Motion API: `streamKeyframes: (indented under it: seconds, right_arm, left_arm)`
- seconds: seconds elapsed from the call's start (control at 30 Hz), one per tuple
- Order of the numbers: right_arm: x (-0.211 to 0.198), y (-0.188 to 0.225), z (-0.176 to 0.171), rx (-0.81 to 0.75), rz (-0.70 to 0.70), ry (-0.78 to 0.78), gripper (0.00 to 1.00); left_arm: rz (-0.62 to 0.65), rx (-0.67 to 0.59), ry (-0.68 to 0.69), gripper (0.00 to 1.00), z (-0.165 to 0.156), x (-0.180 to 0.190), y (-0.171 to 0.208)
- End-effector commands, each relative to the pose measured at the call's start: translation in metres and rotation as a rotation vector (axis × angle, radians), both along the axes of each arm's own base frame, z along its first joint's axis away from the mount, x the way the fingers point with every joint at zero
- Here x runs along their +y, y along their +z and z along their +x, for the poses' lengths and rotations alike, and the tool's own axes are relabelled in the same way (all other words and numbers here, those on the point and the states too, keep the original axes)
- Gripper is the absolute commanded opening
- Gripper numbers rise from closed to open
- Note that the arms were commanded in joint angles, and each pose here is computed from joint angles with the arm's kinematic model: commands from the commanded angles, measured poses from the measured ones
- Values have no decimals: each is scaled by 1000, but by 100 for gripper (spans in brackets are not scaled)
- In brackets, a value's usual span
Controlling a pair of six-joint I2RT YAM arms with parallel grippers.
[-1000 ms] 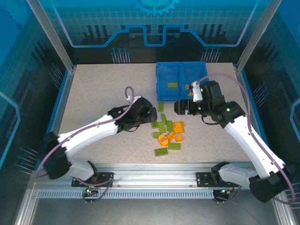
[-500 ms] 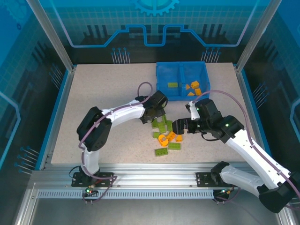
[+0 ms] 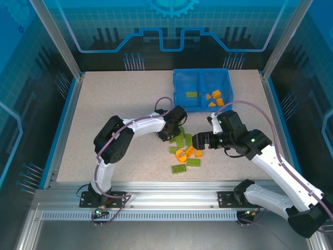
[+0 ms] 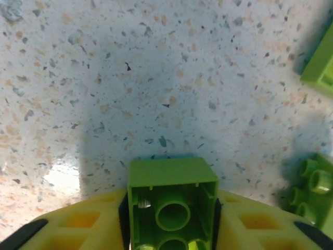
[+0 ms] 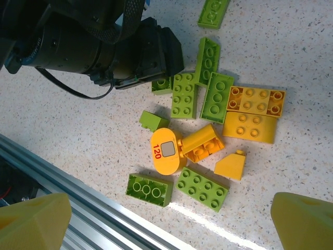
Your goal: Sort the legos into containers by color
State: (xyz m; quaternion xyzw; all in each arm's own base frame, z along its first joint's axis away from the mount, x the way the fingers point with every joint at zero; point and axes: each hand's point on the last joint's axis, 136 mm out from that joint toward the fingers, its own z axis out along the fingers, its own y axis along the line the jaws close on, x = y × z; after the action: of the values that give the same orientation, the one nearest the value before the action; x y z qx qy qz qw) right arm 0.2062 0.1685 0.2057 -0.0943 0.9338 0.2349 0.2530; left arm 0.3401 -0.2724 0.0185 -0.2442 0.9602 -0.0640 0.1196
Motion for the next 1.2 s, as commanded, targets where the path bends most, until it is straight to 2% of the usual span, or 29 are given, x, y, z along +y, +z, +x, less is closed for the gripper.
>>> streamKeyframes:
  seconds: [0.0,0.13,0.27,0.37,0.53,0.67,0.87,1.1,1.17]
  right_arm:
    - [2,-3,-6,8,-1,22,100]
    - [3,5,-8,-1,23,17,100]
    - [-3,18,-7,-46,33,-11,100]
    - [-10,25,-3,-87,26,-52,100]
    - [-21,27,-1,-122,19,-108,100]
    - [-26,27,-6,-124,24,-127,100]
    - [-37,29,-13,-139,7,-146,100]
    - [-41,34,-17,-156,14,-152,100]
    - [-42,36,-18,-158,15,-153,100]
  left_arm:
    - [17,26,-23,34,-12,10,1]
    - [-3,-56,-81,31,-5,8,38]
    - [-44,-242,-264,32,5,-22,121]
    - [-2,-391,-373,32,18,-39,178]
    - [137,-576,-465,32,69,-58,215]
    - [208,-648,-539,33,118,-80,220]
    - [269,-698,-523,33,181,-88,197]
    - [343,-659,-484,33,217,-75,138]
    - [355,-639,-507,37,219,-77,122]
